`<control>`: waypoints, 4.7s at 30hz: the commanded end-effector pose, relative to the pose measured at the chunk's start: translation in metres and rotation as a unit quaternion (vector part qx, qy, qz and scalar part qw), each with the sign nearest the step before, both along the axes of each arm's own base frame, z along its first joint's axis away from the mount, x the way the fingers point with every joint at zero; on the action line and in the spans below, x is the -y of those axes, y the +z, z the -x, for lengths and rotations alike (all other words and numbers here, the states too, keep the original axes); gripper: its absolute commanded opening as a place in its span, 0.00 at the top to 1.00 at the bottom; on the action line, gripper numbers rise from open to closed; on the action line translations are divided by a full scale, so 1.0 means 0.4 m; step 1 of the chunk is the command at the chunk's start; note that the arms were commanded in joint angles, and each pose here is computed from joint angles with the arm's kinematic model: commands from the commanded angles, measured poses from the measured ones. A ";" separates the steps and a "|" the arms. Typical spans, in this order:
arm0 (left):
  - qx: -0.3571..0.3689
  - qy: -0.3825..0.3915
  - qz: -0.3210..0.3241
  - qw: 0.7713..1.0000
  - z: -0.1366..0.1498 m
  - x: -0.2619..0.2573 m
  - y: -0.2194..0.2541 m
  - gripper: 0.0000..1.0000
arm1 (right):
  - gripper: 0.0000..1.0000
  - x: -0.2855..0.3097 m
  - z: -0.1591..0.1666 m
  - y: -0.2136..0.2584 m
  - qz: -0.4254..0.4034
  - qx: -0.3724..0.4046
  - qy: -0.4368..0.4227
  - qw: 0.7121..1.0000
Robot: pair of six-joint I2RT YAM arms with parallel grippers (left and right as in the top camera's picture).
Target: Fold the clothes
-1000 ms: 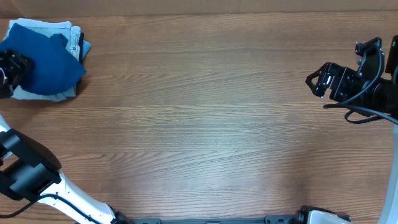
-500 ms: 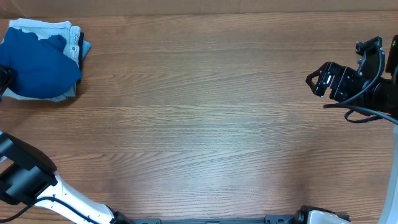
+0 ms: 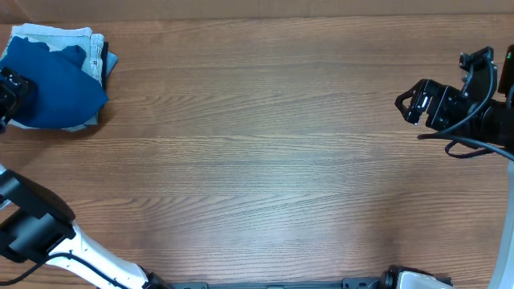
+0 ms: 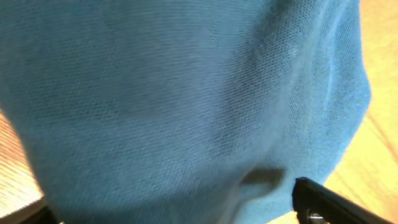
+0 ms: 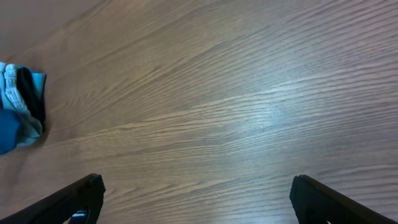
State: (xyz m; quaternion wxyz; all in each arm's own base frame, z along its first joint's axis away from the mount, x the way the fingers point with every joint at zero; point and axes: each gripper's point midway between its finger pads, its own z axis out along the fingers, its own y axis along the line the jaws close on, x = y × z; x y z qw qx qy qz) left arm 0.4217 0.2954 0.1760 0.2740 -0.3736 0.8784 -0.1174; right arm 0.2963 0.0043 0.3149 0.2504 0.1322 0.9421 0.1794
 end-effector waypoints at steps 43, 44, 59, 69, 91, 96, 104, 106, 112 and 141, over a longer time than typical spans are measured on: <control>0.123 0.035 -0.163 0.978 0.010 0.003 0.379 0.01 | 0.00 -0.001 0.008 0.017 0.002 0.005 0.001 1.000; 0.125 0.036 -0.170 0.977 0.021 0.008 0.397 0.03 | 0.00 -0.001 0.008 0.017 0.002 0.006 0.001 1.000; 0.001 -0.015 -0.138 0.990 -0.115 0.019 0.056 0.96 | 0.00 0.000 0.001 0.021 0.003 0.012 0.001 1.000; -0.085 0.017 -0.048 0.995 -0.142 -0.002 -0.286 0.96 | 0.00 -0.004 0.024 0.008 -0.001 -0.011 0.001 1.000; 0.121 -0.147 -0.100 0.977 0.052 0.345 0.494 0.57 | 0.00 -0.003 -0.071 0.079 0.029 0.105 0.050 0.993; 0.111 -0.218 -0.140 0.960 0.181 0.513 0.571 0.54 | 0.00 -0.007 -0.096 0.106 0.040 0.143 0.072 0.986; 0.070 -0.314 -0.223 0.920 0.336 0.724 0.600 0.59 | 0.00 -0.054 -0.092 0.119 0.040 0.170 0.141 0.974; 0.066 -0.331 -0.229 0.913 0.365 0.776 0.600 0.59 | 0.00 -0.065 -0.091 0.119 0.041 0.172 0.150 0.973; 0.065 -0.378 -0.251 0.889 0.385 0.868 0.588 0.00 | 0.00 -0.070 -0.098 0.126 0.045 0.181 0.156 0.970; -0.007 -0.398 -0.217 0.892 0.286 0.916 0.477 0.00 | 0.00 -0.072 -0.084 0.113 0.040 0.165 0.156 0.973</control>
